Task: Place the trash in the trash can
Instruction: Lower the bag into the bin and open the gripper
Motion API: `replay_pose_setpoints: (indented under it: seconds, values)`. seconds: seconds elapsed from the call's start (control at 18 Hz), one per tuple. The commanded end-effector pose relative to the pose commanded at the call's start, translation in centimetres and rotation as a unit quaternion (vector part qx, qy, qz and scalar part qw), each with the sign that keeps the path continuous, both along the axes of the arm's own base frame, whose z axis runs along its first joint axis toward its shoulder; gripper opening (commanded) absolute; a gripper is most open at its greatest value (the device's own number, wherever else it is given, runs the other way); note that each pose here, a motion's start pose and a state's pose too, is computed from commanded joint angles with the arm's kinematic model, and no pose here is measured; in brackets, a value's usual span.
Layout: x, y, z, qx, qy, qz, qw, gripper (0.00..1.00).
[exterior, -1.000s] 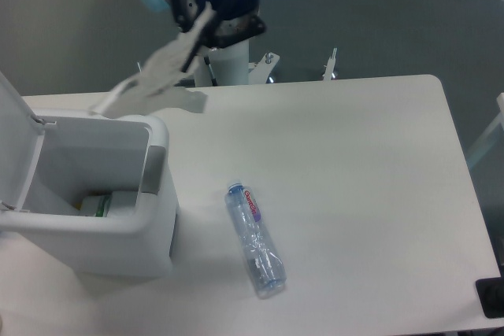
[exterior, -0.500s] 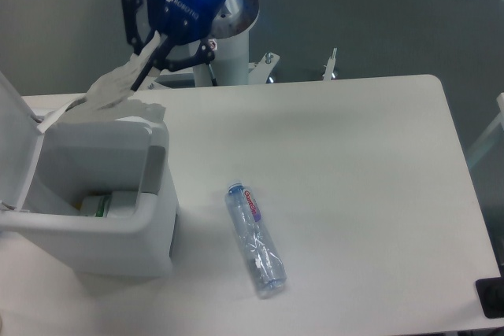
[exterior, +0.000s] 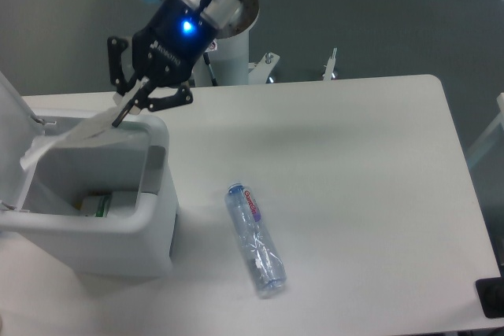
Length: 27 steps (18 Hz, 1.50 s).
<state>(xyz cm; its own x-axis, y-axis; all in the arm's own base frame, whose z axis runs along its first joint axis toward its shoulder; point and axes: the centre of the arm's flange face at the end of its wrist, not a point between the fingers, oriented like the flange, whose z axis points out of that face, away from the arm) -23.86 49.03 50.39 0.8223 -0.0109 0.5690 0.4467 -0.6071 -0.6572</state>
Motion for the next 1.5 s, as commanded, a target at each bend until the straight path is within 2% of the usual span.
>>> replay_pose_setpoints:
  seconds: [0.44,0.83,1.22,1.5]
  values:
    - [-0.6,1.8,-3.2,-0.02,-0.019,-0.009,0.9996,0.0]
    - [-1.3,3.2,-3.8,-0.021,-0.02,-0.014,0.9995,0.0]
    - [-2.2,3.9,-1.0,0.0,0.002,-0.011,0.9999,0.0]
    - [-2.4,4.0,-0.5,0.006,0.01,-0.014,0.9998,0.0]
